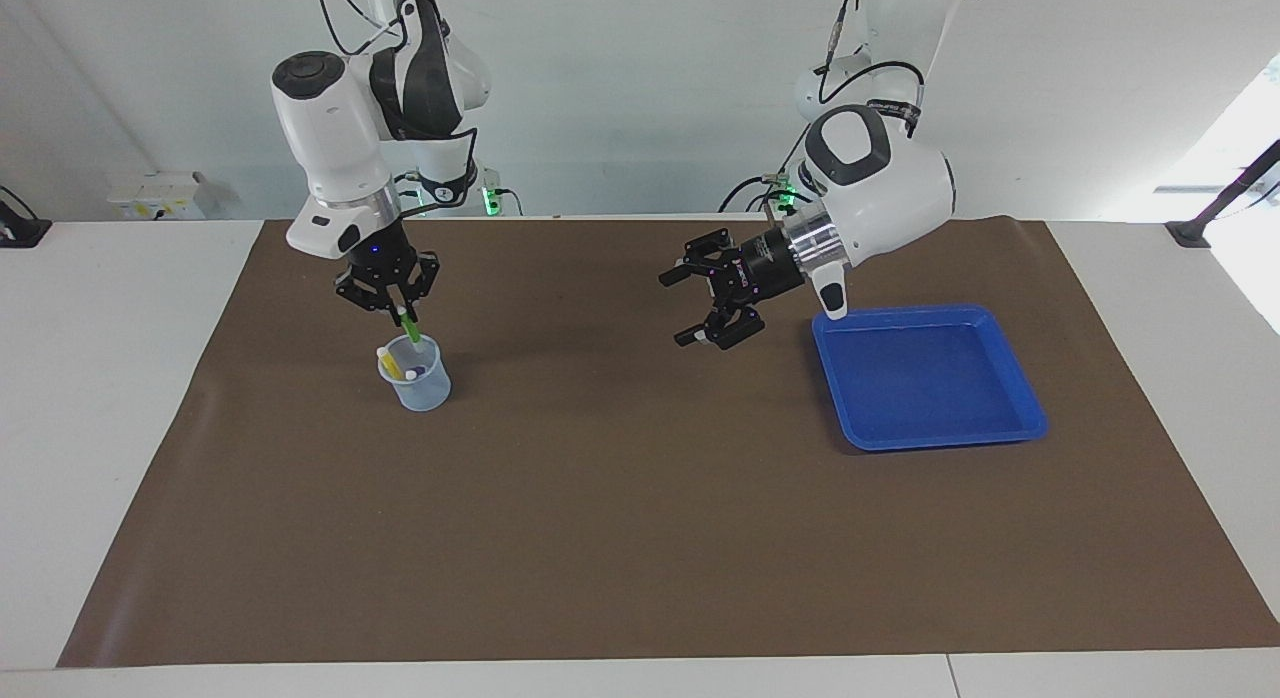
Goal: Transfer and insert pens with both arms
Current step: 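Insert the green pen into the cup while the left gripper withdraws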
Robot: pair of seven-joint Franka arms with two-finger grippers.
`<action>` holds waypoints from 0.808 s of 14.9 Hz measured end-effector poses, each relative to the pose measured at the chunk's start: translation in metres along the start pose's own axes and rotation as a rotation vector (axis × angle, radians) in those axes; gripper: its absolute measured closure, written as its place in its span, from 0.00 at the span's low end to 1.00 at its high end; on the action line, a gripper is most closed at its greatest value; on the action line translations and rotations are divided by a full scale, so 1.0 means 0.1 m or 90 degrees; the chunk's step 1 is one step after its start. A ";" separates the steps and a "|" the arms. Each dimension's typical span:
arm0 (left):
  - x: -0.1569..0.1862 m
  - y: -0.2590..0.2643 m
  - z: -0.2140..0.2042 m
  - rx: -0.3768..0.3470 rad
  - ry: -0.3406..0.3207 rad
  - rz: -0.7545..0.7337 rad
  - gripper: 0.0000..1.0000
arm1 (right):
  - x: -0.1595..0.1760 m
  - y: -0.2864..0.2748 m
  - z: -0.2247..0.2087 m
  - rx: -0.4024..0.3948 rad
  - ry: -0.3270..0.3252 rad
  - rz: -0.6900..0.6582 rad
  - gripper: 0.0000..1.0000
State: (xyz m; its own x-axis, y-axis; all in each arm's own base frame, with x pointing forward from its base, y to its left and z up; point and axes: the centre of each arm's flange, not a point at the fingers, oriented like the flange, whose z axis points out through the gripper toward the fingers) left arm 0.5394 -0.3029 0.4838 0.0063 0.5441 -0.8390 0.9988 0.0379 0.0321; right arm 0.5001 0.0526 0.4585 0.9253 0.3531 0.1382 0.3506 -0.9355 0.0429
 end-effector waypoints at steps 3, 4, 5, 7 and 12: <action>0.04 0.02 -0.03 0.011 0.107 0.098 0.00 | -0.08 -0.02 0.25 0.000 0.000 0.000 0.82; 0.07 0.04 -0.06 0.013 0.144 0.128 0.00 | -0.08 -0.02 0.32 0.001 -0.001 0.001 0.82; 0.13 0.07 -0.11 0.017 0.186 0.159 0.00 | -0.09 -0.02 0.36 0.002 -0.002 0.001 0.82; 0.28 0.17 -0.27 0.052 0.274 0.222 0.00 | -0.08 -0.01 0.40 0.003 -0.004 0.001 0.68; 0.59 0.30 -0.79 0.181 0.323 0.408 0.00 | 0.08 0.03 0.18 -0.006 0.028 0.001 0.15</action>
State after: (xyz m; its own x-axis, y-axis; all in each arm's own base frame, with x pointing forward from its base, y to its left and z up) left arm 0.5662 -0.2039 0.4783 0.6176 0.6993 -0.3599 0.7848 -0.5786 0.2223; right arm 0.5106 0.0530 0.4417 0.9182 0.3518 0.1818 0.3484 -0.9359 0.0516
